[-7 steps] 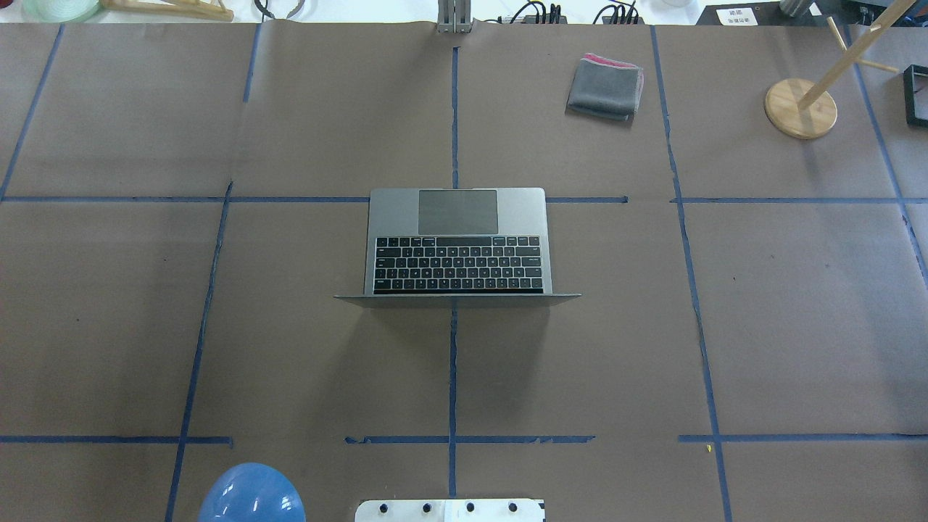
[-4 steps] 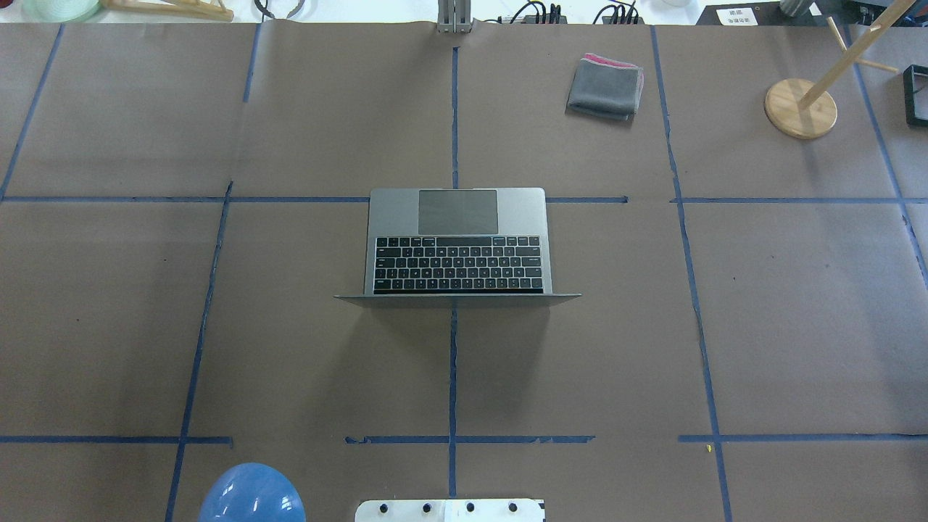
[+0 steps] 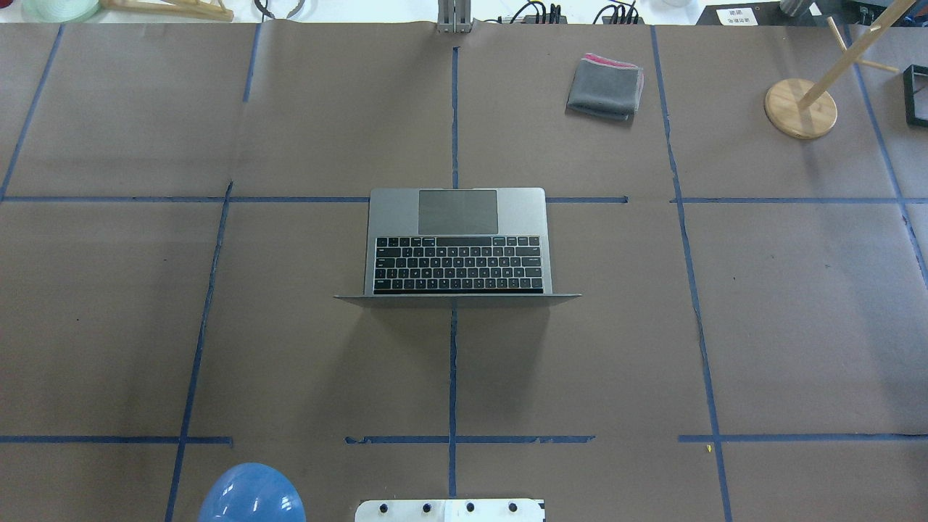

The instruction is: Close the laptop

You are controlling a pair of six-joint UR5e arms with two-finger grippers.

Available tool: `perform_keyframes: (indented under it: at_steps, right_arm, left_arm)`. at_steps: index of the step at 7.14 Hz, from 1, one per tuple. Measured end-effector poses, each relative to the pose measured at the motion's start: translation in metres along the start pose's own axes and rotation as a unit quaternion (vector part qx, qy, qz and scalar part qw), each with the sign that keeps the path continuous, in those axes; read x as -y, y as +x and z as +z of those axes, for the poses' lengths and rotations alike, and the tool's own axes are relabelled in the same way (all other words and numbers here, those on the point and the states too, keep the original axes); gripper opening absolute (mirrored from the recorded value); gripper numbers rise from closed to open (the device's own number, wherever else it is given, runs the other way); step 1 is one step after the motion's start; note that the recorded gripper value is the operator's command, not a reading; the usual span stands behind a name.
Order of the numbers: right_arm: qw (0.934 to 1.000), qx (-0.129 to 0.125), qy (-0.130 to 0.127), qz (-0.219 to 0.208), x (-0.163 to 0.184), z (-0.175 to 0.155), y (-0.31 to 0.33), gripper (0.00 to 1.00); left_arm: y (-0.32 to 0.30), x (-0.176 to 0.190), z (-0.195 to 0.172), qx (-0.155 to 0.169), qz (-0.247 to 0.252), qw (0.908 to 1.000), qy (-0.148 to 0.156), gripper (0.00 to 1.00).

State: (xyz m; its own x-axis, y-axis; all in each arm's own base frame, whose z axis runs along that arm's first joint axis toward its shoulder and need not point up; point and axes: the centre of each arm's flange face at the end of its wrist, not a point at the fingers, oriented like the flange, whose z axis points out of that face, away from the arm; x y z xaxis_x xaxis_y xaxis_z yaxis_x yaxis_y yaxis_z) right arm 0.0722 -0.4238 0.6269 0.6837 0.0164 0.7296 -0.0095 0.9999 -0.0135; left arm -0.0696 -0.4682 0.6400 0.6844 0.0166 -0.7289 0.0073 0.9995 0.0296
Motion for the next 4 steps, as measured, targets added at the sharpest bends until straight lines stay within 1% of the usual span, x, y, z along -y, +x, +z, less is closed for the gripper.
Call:
perform_keyframes:
  at_steps: [3,4]
  right_arm:
    - [0.9999,0.002,0.011,-0.012,0.003,-0.010,-0.012,1.00]
    - [0.9993,0.003,0.026,-0.028,0.004,-0.025,-0.028,1.00]
  left_arm:
    - [0.040,0.007,-0.032,-0.002,0.034,0.9989,0.031,1.00]
    - [0.059,0.008,-0.044,-0.004,0.053,0.9977,0.043,1.00]
